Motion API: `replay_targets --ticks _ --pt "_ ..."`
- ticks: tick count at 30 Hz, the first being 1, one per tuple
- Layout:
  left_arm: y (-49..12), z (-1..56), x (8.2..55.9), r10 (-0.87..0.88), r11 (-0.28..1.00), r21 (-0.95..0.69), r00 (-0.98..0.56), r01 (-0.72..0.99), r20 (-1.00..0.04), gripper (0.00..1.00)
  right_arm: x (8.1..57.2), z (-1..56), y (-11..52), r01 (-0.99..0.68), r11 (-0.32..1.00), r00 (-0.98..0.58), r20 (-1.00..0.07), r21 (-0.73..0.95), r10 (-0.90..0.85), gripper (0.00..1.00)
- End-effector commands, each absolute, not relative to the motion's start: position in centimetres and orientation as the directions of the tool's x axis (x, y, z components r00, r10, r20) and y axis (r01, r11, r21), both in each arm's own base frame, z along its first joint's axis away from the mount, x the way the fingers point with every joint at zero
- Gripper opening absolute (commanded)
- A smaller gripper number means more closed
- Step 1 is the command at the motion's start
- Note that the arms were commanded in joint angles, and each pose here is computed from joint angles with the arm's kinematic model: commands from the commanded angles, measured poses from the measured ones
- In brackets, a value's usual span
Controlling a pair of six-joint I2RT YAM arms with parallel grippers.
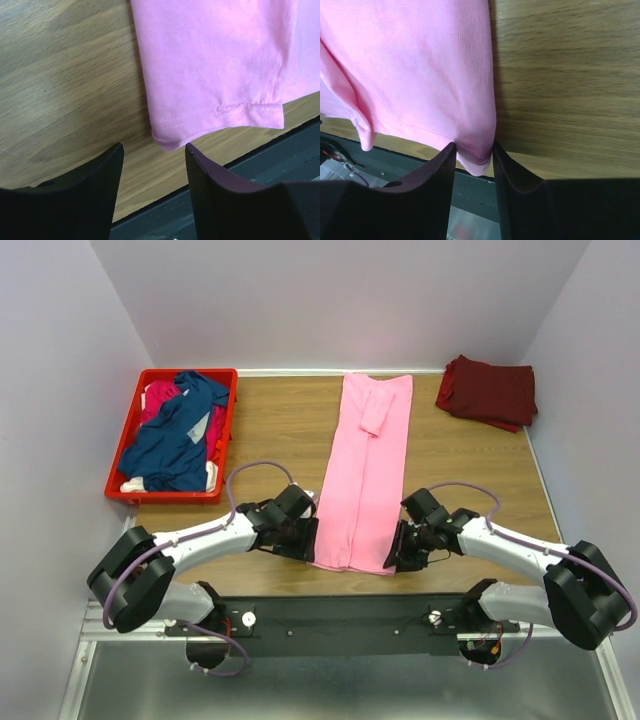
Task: Fold and stack the t-shirts
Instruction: Fold the tshirt
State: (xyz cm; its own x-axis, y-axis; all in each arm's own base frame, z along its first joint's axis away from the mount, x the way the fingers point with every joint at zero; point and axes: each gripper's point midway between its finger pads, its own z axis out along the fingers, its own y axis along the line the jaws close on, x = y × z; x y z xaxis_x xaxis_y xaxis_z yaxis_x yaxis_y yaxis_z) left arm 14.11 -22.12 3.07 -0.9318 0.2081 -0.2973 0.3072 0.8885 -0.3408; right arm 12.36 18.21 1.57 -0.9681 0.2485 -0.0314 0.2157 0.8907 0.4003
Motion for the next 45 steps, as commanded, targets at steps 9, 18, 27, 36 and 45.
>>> replay_targets --ticks 9,18,27,36,45 --pt "-23.2 3.1 14.5 0.232 0.869 -0.36 -0.923 0.338 -0.307 0.61 11.0 -1.2 15.5 0.267 0.917 -0.954 -0.052 0.295 0.295 0.32" --pt "-23.8 3.4 15.2 0.221 0.873 -0.36 -0.925 0.33 -0.31 0.49 11.5 -1.1 15.2 0.234 0.935 -0.962 -0.073 0.267 0.262 0.11" --pt "-24.2 1.7 14.5 0.25 0.872 -0.358 -0.933 0.334 -0.261 0.42 11.5 -1.2 15.1 0.221 0.94 -0.966 -0.078 0.261 0.248 0.1" --pt "-22.9 -0.4 12.2 0.297 0.897 -0.288 -0.94 0.336 -0.17 0.31 11.3 -1.0 15.1 0.207 0.938 -0.967 -0.086 0.277 0.239 0.1" --pt "-21.4 0.2 9.5 0.285 0.916 -0.253 -0.949 0.31 -0.132 0.0 9.6 -0.6 15.4 0.191 0.929 -0.977 -0.033 0.317 0.212 0.04"
